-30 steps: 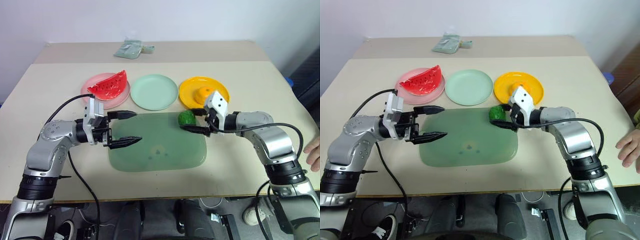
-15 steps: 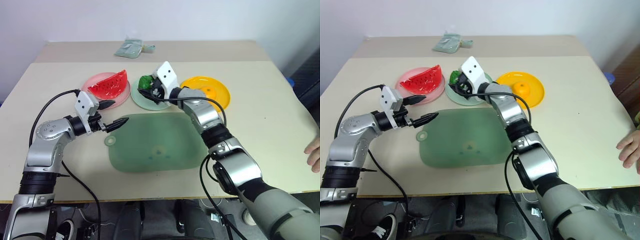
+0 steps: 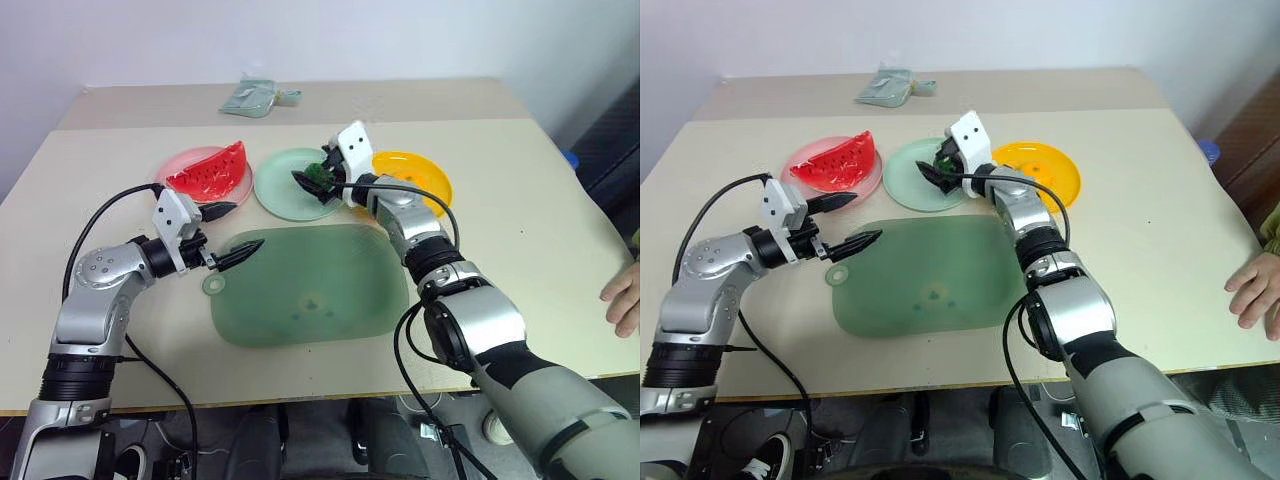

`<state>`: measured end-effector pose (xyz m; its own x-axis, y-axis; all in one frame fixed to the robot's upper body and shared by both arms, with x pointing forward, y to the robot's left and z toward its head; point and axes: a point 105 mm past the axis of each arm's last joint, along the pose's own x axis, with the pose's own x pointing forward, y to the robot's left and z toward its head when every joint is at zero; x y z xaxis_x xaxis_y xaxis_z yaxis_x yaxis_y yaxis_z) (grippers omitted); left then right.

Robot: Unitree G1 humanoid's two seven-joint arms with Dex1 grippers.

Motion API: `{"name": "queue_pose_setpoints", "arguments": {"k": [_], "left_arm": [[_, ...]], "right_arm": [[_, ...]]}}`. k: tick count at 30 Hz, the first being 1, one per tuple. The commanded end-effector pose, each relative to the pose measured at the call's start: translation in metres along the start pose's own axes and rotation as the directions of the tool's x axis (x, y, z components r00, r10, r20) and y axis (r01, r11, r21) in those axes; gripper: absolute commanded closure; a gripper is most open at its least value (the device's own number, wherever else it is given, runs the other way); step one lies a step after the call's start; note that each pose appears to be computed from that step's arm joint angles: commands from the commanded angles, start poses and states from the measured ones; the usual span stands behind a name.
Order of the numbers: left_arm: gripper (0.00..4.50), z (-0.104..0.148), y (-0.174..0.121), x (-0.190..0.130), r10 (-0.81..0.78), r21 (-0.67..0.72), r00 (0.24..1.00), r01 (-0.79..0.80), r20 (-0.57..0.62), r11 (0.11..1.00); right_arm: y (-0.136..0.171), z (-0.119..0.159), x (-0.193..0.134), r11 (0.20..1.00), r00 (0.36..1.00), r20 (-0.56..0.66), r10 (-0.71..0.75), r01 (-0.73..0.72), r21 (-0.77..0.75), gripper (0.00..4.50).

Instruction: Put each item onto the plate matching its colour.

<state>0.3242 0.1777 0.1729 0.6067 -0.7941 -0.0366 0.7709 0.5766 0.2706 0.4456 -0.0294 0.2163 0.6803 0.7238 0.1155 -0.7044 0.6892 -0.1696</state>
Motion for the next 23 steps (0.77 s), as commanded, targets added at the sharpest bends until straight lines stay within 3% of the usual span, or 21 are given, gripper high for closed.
{"name": "queue_pose_setpoints", "arguments": {"k": [1,6,14,18,23], "left_arm": [[0.00,0.022,-0.004,-0.007,-0.067,0.047,0.994,0.063,0.087,0.997],[0.00,0.025,-0.003,-0.019,-0.159,0.038,0.981,0.156,0.109,0.987],[0.00,0.011,-0.008,-0.045,-0.298,-0.023,0.954,0.299,0.034,0.954],[0.00,0.013,-0.007,-0.048,-0.304,-0.019,0.952,0.305,0.038,0.952],[0.00,0.007,-0.010,-0.039,-0.307,-0.023,0.950,0.309,0.062,0.951]], "right_arm": [[-0.006,0.039,-0.043,0.990,0.975,0.173,0.141,-0.140,-0.015,0.05],[0.008,0.035,-0.112,0.959,0.958,0.096,0.269,-0.258,-0.118,0.05],[0.055,0.000,-0.198,0.871,0.856,-0.167,0.489,-0.489,0.045,0.05],[0.049,0.000,-0.209,0.888,0.870,-0.192,0.454,-0.458,0.025,0.05],[0.038,0.000,-0.197,0.917,0.906,-0.180,0.382,-0.395,-0.045,0.05]]}}
